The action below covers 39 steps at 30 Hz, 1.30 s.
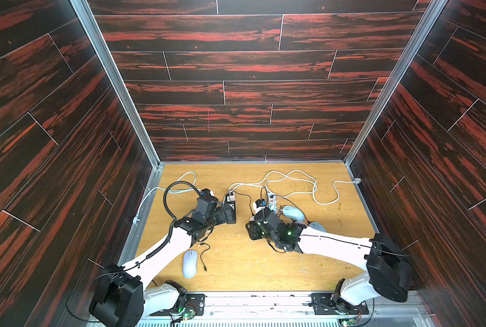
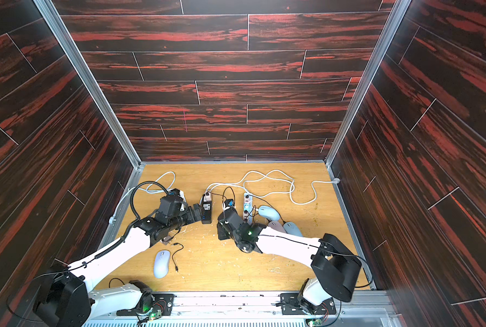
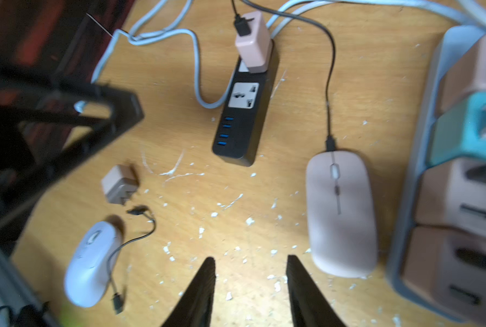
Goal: Unplug the wireless mouse
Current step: Pick up the mouse from the center of the board.
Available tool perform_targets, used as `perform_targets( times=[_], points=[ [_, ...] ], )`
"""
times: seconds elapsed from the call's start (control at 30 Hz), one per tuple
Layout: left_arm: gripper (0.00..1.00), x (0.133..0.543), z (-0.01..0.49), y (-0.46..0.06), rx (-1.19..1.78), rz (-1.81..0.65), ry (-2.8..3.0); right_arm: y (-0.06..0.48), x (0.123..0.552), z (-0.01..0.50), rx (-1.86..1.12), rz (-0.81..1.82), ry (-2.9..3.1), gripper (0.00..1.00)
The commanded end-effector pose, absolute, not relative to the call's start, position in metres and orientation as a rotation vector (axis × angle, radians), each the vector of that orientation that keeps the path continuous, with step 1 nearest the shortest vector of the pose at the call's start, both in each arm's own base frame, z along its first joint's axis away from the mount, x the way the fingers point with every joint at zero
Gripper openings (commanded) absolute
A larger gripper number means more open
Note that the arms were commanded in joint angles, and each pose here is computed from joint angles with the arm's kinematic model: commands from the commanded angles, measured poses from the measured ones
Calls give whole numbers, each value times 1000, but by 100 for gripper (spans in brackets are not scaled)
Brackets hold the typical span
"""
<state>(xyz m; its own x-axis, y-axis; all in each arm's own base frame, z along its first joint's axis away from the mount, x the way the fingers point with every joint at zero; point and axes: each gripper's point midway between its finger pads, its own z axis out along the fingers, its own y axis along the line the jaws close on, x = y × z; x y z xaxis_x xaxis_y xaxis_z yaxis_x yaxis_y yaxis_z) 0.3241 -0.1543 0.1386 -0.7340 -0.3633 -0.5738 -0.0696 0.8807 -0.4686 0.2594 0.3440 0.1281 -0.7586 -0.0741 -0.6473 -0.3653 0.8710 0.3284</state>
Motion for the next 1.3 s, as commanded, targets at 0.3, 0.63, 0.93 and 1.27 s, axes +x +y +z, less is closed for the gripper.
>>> perform_targets(
  times=[0.3, 0.63, 0.93, 1.27],
  points=[
    [100, 336, 160, -110, -531, -584, 2197, 326, 297, 81, -323, 326, 2657, 63],
    [98, 346, 160, -112, -535, -616, 2221, 324, 305, 49, -297, 242, 2794, 67],
    [98, 344, 156, -109, -538, -586, 2235, 307, 307, 32, -325, 44, 2841, 68],
    [98, 343, 150, -110, -536, -594, 2251, 315, 293, 13, -370, 109, 2935, 73]
  ],
)
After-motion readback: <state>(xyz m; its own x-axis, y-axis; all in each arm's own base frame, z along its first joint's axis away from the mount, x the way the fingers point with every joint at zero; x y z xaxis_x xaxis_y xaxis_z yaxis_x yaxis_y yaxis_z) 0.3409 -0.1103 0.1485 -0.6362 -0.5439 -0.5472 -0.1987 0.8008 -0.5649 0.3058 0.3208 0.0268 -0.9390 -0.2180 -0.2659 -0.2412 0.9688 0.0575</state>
